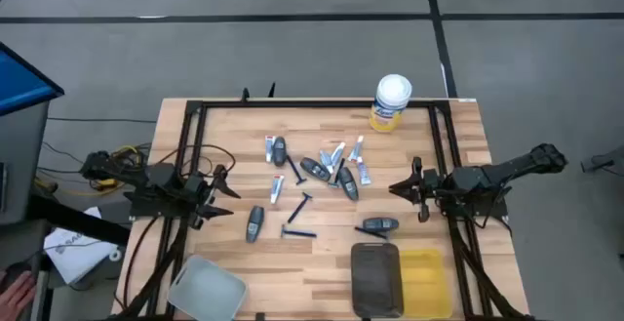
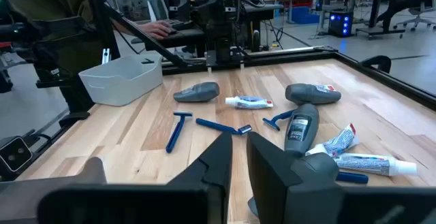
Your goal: Pick & Place Travel size toiletries
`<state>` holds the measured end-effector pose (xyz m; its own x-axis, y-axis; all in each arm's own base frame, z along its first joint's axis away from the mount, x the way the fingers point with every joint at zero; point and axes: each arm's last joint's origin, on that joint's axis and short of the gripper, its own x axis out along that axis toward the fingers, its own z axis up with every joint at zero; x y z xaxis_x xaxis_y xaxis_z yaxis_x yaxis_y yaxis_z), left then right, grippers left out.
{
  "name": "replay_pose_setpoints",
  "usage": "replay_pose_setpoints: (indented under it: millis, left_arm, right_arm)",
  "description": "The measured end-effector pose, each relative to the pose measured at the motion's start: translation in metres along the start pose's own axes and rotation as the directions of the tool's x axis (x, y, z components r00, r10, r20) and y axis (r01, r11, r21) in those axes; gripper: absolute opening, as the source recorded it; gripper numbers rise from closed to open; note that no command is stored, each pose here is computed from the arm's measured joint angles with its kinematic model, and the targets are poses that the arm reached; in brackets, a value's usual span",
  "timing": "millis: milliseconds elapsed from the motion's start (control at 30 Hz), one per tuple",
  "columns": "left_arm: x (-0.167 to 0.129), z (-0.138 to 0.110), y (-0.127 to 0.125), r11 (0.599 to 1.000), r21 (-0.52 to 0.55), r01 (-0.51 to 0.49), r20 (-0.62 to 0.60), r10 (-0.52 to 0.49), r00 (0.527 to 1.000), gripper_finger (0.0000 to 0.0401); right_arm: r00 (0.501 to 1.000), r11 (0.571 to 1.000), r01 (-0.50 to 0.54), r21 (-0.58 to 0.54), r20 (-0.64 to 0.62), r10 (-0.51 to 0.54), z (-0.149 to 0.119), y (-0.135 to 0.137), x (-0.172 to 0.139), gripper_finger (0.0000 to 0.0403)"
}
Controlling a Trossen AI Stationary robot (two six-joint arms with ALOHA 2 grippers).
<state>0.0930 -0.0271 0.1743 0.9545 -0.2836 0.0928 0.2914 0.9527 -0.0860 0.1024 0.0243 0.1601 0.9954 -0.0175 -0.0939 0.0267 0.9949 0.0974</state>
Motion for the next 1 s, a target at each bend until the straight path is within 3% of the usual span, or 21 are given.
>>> replay_pose_setpoints:
  millis: [1000]
  left_arm:
    - [0.0000,0.0014,-0.0001,1.000,0.000,0.001,0.013,-0.001,1.000,0.0209]
  right_arm:
    - [1.000,1.000,0.000,0.000,0.000,0.000,0.0001,0.0000,0.0000,0.0040]
